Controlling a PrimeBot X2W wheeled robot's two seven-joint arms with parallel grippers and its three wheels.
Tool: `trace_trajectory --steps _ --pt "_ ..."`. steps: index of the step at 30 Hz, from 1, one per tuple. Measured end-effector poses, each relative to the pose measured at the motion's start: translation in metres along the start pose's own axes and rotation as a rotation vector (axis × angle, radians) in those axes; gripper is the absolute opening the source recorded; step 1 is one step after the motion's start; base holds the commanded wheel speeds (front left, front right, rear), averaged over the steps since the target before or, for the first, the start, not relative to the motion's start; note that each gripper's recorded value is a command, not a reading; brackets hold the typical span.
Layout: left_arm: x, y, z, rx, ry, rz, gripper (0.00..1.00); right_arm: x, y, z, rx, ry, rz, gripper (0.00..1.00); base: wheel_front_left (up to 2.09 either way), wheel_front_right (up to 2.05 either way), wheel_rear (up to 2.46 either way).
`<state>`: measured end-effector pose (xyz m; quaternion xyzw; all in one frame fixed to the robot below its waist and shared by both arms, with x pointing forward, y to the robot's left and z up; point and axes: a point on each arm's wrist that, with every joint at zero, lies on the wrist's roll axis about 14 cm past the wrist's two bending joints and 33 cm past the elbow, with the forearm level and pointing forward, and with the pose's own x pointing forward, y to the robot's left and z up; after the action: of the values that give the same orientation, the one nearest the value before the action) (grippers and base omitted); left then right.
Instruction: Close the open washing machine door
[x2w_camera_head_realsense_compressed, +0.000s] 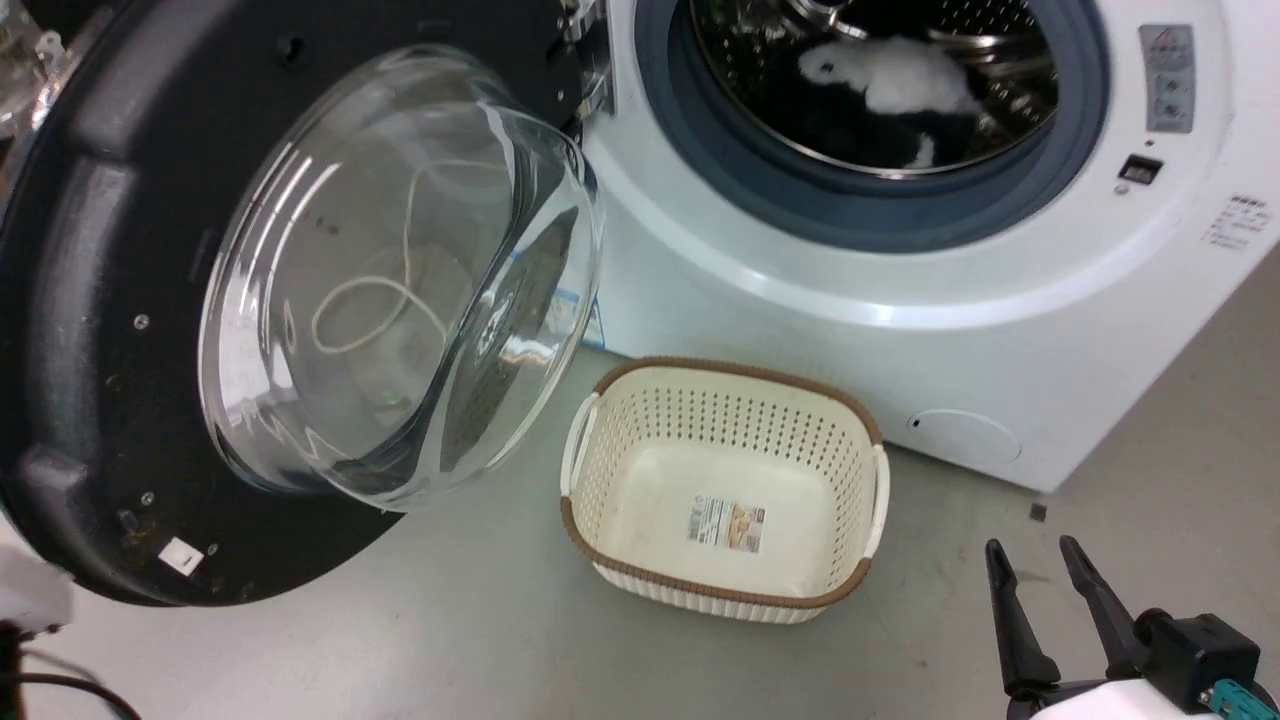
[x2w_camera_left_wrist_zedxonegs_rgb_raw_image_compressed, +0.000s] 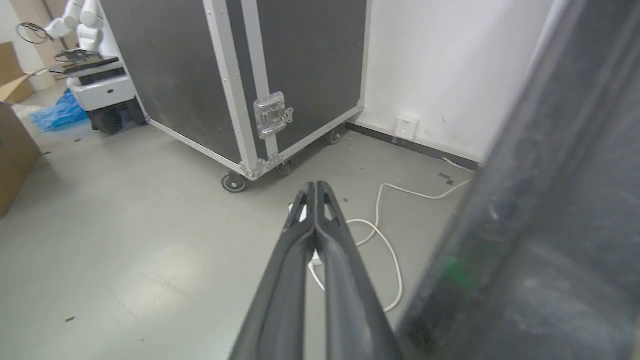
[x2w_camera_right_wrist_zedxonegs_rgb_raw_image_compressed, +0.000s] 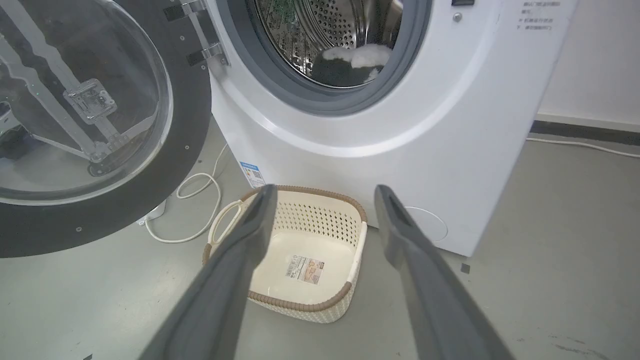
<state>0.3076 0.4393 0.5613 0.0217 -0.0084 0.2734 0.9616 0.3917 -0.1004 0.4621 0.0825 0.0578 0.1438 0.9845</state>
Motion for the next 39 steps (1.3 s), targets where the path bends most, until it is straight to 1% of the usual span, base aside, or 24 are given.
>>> trace_trajectory --steps 3,6,12,13,16,17,18,19,20,21,22,23,24,25,26,31,32,33,36,39 --pt "0.004 -0.013 -0.006 -0.013 0.038 -0.065 0.0 0.003 0.001 -0.005 0.005 0.014 0.004 1.0 0.0 0.0 0.0" --pt "0.003 -0.017 -0.009 -0.028 0.073 -0.112 0.0 0.005 0.003 -0.007 0.009 0.018 0.011 1.0 0.0 0.0 0.0" --pt "-0.022 -0.032 -0.031 -0.089 0.231 -0.234 0.0 0.006 0.006 -0.004 0.031 -0.002 0.019 1.0 0.0 0.0 0.0" --pt "-0.041 -0.048 -0.033 -0.107 0.287 -0.325 0.0 0.005 0.006 0.001 0.042 -0.022 0.014 1.0 0.0 0.0 0.0" --pt "-0.064 -0.07 -0.033 -0.111 0.323 -0.436 0.0 0.004 0.001 0.008 0.047 -0.049 -0.001 1.0 0.0 0.0 0.0" --pt "-0.079 -0.088 -0.029 -0.129 0.333 -0.515 0.0 0.003 -0.002 0.012 0.048 -0.064 -0.012 1.0 0.0 0.0 0.0" --pt "-0.079 -0.088 -0.029 -0.129 0.333 -0.515 0.0 0.003 -0.002 0.012 0.048 -0.064 -0.012 1.0 0.0 0.0 0.0" --pt "-0.094 -0.109 -0.024 -0.133 0.337 -0.602 0.0 0.002 -0.006 0.016 0.049 -0.08 -0.026 1.0 0.0 0.0 0.0" --pt "-0.094 -0.109 -0.024 -0.133 0.337 -0.602 0.0 0.002 -0.006 0.016 0.049 -0.08 -0.026 1.0 0.0 0.0 0.0" --pt "-0.109 -0.132 -0.018 -0.152 0.333 -0.689 0.0 0.0 -0.012 0.019 0.05 -0.091 -0.043 1.0 0.0 0.0 0.0" --pt "-0.119 -0.144 -0.016 -0.158 0.337 -0.74 0.0 -0.001 -0.015 0.02 0.05 -0.098 -0.053 1.0 0.0 0.0 0.0" --pt "-0.119 -0.144 -0.016 -0.158 0.337 -0.74 0.0 -0.001 -0.015 0.02 0.05 -0.098 -0.053 1.0 0.0 0.0 0.0" --pt "-0.136 -0.169 -0.011 -0.186 0.341 -0.833 0.0 -0.003 -0.022 0.022 0.056 -0.105 -0.077 1.0 0.0 0.0 0.0" --pt "-0.136 -0.169 -0.011 -0.186 0.341 -0.833 0.0 -0.003 -0.022 0.022 0.056 -0.105 -0.077 1.0 0.0 0.0 0.0" --pt "-0.151 -0.194 -0.009 -0.202 0.348 -0.923 0.0 -0.007 -0.031 0.023 0.061 -0.115 -0.104 1.0 0.0 0.0 0.0" --pt "-0.178 -0.252 0.001 -0.244 0.334 -1.126 0.0 -0.019 -0.056 0.028 0.077 -0.143 -0.185 1.0 0.0 0.0 0.0" --pt "-0.178 -0.252 0.001 -0.244 0.334 -1.126 0.0 -0.019 -0.056 0.028 0.077 -0.143 -0.185 1.0 0.0 0.0 0.0" --pt "-0.185 -0.273 0.004 -0.258 0.332 -1.196 0.0 -0.026 -0.067 0.03 0.08 -0.153 -0.222 1.0 0.0 0.0 0.0" --pt "-0.193 -0.306 0.009 -0.277 0.323 -1.301 0.0 -0.037 -0.083 0.031 0.086 -0.167 -0.275 1.0 0.0 0.0 0.0" --pt "-0.197 -0.336 0.006 -0.257 0.331 -1.392 0.0 -0.049 -0.097 0.032 0.091 -0.178 -0.325 1.0 0.0 0.0 0.0"
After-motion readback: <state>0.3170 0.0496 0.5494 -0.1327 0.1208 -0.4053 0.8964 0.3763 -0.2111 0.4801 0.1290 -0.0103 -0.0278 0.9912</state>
